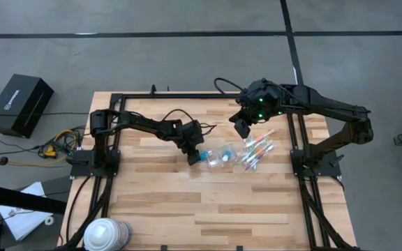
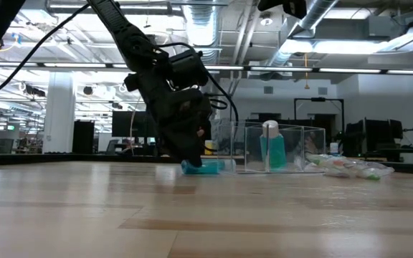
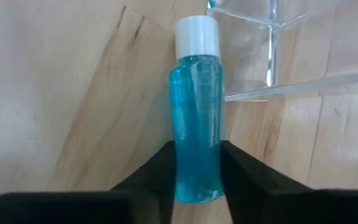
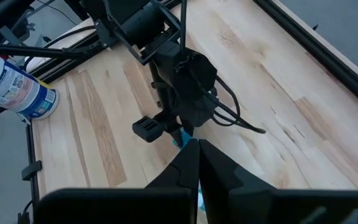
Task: Pick & Place toothbrushing station
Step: Put the blue mouthwash into the transparent organizer
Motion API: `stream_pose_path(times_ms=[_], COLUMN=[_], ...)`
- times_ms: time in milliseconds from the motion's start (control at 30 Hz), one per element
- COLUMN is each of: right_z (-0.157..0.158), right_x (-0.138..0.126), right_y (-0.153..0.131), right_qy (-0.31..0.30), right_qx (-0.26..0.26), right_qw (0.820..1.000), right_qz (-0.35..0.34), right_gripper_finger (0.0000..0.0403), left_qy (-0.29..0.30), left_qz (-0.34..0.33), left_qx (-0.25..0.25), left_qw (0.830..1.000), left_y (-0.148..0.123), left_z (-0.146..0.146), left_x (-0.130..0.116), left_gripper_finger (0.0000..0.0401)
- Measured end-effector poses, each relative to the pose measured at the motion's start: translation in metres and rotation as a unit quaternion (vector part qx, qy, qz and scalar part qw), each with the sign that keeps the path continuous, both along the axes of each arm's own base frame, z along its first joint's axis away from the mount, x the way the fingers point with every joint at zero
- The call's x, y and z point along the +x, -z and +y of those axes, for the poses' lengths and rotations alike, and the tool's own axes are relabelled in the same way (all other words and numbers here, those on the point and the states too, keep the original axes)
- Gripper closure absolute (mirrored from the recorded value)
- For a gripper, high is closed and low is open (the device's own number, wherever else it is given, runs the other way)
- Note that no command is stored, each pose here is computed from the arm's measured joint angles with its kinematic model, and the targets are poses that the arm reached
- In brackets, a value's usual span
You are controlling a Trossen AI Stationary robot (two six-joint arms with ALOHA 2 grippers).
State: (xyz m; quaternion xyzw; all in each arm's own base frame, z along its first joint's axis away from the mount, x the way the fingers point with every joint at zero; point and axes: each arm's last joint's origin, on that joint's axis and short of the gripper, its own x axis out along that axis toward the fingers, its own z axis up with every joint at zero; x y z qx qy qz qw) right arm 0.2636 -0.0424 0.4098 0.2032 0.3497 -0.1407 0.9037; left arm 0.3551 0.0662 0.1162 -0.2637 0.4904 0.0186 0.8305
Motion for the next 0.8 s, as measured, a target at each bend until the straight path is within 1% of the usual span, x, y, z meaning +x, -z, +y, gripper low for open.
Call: stream_pose_path(times_ms=[100,200,400,533,633,733,800], right_z=[0.000,-0.003,-0.007,-0.008,-0.008,-0.009,-0.011], right_x=[0.000,-0.001,-0.001,-0.001,0.000,0.001,0.001], right_y=[0.000,0.000,0.000,0.000,-0.001,-0.003,-0.004], right_qy=[-0.005,-0.004,-0.009,-0.014,-0.019,-0.025,-0.031], right_qx=[-0.005,-0.005,-0.006,-0.013,-0.019,-0.024,-0.017], right_qw=[1.000,1.000,1.000,1.000,1.000,0.999,0.999], right_qz=[0.001,0.001,0.000,0.000,-0.005,-0.015,-0.024], right_gripper_finger=[0.0403,0.0403,0.0403,0.0403,0.0403,0.0403,0.0403], left_qy=[-0.007,-0.009,-0.034,-0.061,-0.082,-0.098,-0.107], left_qz=[-0.001,-0.001,0.003,0.002,-0.024,-0.067,-0.100], left_qx=[-0.010,-0.014,-0.024,-0.008,0.006,0.024,0.040], left_qw=[1.000,1.000,0.999,0.998,0.996,0.993,0.988], left_y=[0.000,0.000,-0.001,-0.009,-0.026,-0.052,-0.073], left_z=[-0.001,0.001,0.010,0.022,0.036,0.049,0.054], left_x=[0.001,0.000,-0.003,-0.008,-0.013,-0.020,-0.027], left_gripper_finger=[0.0345,0.0345,0.0345,0.0345,0.0345,0.0345,0.0345])
